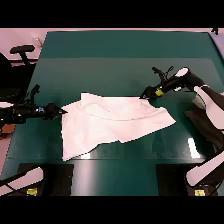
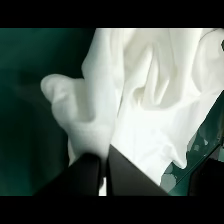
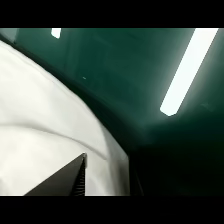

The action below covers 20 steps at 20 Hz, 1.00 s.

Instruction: Fold the shirts.

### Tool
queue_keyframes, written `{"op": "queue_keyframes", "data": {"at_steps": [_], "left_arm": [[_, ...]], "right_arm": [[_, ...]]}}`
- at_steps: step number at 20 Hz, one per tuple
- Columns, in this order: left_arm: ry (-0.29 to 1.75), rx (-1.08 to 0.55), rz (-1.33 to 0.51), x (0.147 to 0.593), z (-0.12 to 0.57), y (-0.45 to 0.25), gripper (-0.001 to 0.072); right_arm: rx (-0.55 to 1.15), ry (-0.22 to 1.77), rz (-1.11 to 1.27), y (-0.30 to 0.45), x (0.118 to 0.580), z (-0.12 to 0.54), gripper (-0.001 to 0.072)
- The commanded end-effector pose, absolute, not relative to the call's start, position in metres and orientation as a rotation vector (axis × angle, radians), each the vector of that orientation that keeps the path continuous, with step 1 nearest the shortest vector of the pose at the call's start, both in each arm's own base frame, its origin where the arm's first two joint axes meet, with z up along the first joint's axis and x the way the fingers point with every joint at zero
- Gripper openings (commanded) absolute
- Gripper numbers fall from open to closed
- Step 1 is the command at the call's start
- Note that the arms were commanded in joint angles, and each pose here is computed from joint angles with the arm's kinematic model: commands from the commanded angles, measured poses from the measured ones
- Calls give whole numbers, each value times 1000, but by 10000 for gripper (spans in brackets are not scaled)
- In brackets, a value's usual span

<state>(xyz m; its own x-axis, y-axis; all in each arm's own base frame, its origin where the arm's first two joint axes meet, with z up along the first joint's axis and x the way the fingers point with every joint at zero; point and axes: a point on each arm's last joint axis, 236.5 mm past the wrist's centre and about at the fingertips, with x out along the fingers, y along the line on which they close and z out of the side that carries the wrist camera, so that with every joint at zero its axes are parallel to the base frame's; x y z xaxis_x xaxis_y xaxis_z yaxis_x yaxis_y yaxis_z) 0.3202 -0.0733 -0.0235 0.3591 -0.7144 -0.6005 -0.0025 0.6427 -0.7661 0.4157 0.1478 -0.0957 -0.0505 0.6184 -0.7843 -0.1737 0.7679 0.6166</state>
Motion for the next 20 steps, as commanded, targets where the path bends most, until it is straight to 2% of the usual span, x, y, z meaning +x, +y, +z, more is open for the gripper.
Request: {"op": "queue_keyframes", "data": {"at_steps": [1,2,3,6,8,11,14,17,20], "left_arm": [[1123,-763,-521,320,-23,-73,23],[1123,-764,-522,320,-23,-73,23],[1124,-765,-524,320,-23,-73,23],[1120,-751,-558,320,-15,-76,22],[1077,-720,-616,332,15,-77,21],[895,-635,-652,379,107,-65,21],[667,-441,-676,406,232,-55,21],[420,-218,-682,391,361,-62,21],[244,-36,-680,340,454,-82,21]], "right_arm": [[347,1475,647,145,421,-101,283],[338,1469,651,148,422,-101,178],[325,1465,664,153,421,-101,31],[330,1454,700,169,417,-88,16],[318,1370,696,172,429,-54,14],[275,1109,674,152,471,57,14],[232,773,582,102,494,209,14],[180,501,484,58,467,335,13],[94,322,434,48,406,416,14]]}}
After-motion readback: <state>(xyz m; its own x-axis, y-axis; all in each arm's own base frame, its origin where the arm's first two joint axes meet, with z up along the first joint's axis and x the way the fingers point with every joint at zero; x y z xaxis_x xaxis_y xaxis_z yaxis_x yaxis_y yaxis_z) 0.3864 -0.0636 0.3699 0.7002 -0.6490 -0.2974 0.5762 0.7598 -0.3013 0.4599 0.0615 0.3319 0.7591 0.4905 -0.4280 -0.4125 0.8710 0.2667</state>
